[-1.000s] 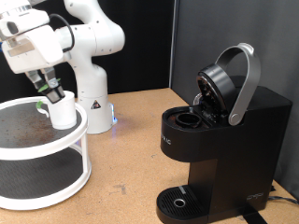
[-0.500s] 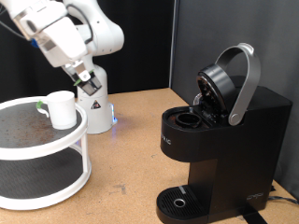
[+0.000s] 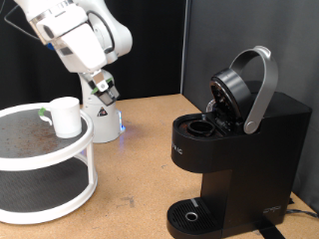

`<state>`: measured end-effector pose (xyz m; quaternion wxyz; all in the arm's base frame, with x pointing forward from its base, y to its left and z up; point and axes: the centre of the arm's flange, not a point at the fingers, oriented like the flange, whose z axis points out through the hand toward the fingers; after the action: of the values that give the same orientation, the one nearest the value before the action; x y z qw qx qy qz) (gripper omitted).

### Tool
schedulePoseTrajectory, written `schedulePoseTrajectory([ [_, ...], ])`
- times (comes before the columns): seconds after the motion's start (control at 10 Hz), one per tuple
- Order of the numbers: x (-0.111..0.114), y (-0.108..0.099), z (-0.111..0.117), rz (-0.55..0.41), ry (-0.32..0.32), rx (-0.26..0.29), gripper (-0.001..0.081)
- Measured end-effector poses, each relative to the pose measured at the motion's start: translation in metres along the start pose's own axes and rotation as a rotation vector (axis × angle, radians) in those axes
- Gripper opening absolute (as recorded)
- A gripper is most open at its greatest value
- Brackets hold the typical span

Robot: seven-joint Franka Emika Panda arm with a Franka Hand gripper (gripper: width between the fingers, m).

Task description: Make a cup of coffee with the keurig machine

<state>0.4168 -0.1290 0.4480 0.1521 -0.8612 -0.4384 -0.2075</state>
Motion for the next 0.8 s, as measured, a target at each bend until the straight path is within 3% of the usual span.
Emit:
schedulePoseTrajectory([
  [0.2, 0.022, -0.004, -0.001, 0.037, 0.017, 0.099, 0.0466],
  [0.4, 0.048, -0.006, 0.002, 0.053, -0.020, 0.203, 0.0466],
  [0.6, 0.070, -0.003, 0.011, 0.068, -0.072, 0.231, 0.0466],
  [0.8, 0.070, -0.003, 0.011, 0.074, -0.055, 0.237, 0.0466],
])
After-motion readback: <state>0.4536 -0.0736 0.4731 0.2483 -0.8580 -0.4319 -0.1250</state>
